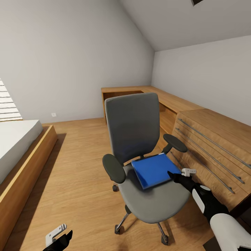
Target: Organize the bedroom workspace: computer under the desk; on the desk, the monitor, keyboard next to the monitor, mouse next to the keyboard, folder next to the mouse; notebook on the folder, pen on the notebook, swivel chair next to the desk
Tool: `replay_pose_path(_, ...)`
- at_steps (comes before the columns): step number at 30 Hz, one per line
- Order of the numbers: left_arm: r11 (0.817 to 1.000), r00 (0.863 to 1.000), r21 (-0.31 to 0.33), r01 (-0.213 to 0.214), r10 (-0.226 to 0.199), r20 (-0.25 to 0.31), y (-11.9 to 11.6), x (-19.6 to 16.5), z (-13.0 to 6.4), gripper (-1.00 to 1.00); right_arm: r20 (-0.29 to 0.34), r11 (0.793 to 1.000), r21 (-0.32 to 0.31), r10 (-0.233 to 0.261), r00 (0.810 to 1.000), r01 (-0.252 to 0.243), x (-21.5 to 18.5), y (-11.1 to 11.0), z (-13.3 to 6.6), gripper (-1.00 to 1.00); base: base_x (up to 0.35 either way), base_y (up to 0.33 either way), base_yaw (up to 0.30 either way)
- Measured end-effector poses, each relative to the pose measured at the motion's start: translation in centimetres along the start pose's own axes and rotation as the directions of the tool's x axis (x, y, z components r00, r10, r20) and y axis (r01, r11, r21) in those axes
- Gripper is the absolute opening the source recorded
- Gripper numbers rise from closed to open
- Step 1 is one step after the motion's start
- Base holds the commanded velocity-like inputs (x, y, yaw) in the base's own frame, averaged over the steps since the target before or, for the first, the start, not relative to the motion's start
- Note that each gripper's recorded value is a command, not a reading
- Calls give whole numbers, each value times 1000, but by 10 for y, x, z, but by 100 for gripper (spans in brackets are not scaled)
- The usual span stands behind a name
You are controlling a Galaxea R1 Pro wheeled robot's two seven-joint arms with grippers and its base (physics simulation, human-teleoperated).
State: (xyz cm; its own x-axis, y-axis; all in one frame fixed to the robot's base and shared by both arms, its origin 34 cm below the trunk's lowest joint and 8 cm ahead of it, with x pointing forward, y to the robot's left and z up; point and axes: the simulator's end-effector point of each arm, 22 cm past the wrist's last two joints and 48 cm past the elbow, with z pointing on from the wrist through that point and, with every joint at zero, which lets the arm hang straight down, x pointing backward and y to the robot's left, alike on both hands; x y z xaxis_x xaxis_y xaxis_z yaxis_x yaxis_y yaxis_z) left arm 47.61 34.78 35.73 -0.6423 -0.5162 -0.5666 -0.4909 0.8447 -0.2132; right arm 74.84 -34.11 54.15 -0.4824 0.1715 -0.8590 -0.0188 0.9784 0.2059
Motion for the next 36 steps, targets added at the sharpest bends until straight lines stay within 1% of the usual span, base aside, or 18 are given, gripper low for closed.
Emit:
replay_pose_path(3,1000,1000,1,1,-1,4,0,-1,0,100,21,1000,4,4,1000,-4,-10,-2,-1,100,0,0,0)
replay_pose_path(6,1000,1000,1,1,-1,25,0,-5,0,100,34,1000,4,8,999,-8,-15,-2,-1,100,0,0,0)
replay_pose_path(8,1000,999,1,1,-1,38,-1,-8,0,100,57,1000,1,25,998,-25,-24,-2,-2,100,0,0,0)
replay_pose_path(11,1000,999,1,1,-1,43,0,-9,0,100,100,998,-8,60,993,-59,-41,0,-3,100,0,0,0)
replay_pose_path(12,1000,999,1,1,-1,44,0,-9,0,100,109,998,-11,64,992,-64,-45,1,-4,100,0,0,0)
replay_pose_path(16,1000,999,0,1,-1,43,0,-8,0,100,159,997,-22,70,985,-68,-67,4,-8,100,0,0,0)
replay_pose_path(18,1000,999,0,1,-1,42,0,-7,0,100,170,997,-25,71,983,-68,-72,5,-9,100,2,0,0)
replay_pose_path(23,1000,999,1,-2,2,41,0,-7,0,100,177,997,-23,72,982,-69,-75,5,-9,100,94,0,0)
replay_pose_path(29,1000,999,1,-2,2,42,0,-7,0,100,174,997,-4,71,982,-71,-73,1,-9,100,227,0,0)
replay_pose_path(36,1000,999,0,-1,1,42,1,-7,0,100,154,997,17,74,985,-78,-63,-4,-8,100,145,0,0)
